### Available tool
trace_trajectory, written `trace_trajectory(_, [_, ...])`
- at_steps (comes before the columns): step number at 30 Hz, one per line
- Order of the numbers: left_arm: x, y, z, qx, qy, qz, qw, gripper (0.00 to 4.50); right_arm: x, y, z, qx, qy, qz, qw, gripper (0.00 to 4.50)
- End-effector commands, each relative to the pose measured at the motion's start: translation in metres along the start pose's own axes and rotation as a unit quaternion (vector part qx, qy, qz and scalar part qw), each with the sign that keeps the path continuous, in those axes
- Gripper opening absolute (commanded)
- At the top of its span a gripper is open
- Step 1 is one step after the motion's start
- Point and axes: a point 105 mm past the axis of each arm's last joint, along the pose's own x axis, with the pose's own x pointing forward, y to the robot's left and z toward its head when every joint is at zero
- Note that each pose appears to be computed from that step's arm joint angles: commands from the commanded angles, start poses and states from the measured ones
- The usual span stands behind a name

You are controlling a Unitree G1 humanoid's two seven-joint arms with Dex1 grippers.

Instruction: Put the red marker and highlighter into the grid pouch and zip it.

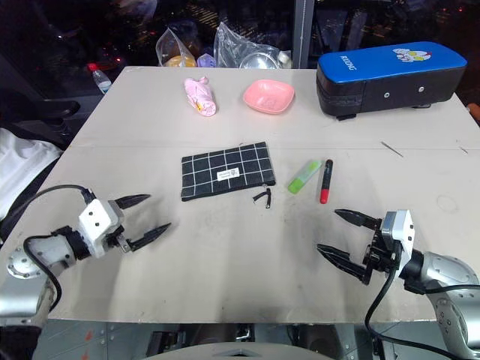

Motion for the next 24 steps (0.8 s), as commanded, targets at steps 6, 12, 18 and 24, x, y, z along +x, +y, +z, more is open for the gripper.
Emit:
trace_trajectory(6, [0.035,0.015,0.003,0.165,-0.025,-0.053,0.985,4.44,0.011,0.008,0.018,-0.024,-0.021,0.008,0.999,4.50])
trace_trajectory(12, [0.064,0.016,0.002,0.231,-0.025,-0.073,0.970,4.44,0.007,0.003,0.021,-0.038,-0.019,0.000,0.999,4.50])
trace_trajectory(18, [0.092,0.015,0.012,0.264,-0.040,-0.080,0.960,4.44,0.002,0.001,0.015,-0.042,-0.013,-0.026,0.999,4.50])
trace_trajectory(24, [0.112,0.010,0.029,0.290,-0.073,-0.084,0.950,4.44,-0.005,-0.013,0.018,-0.050,-0.034,-0.096,0.994,4.50])
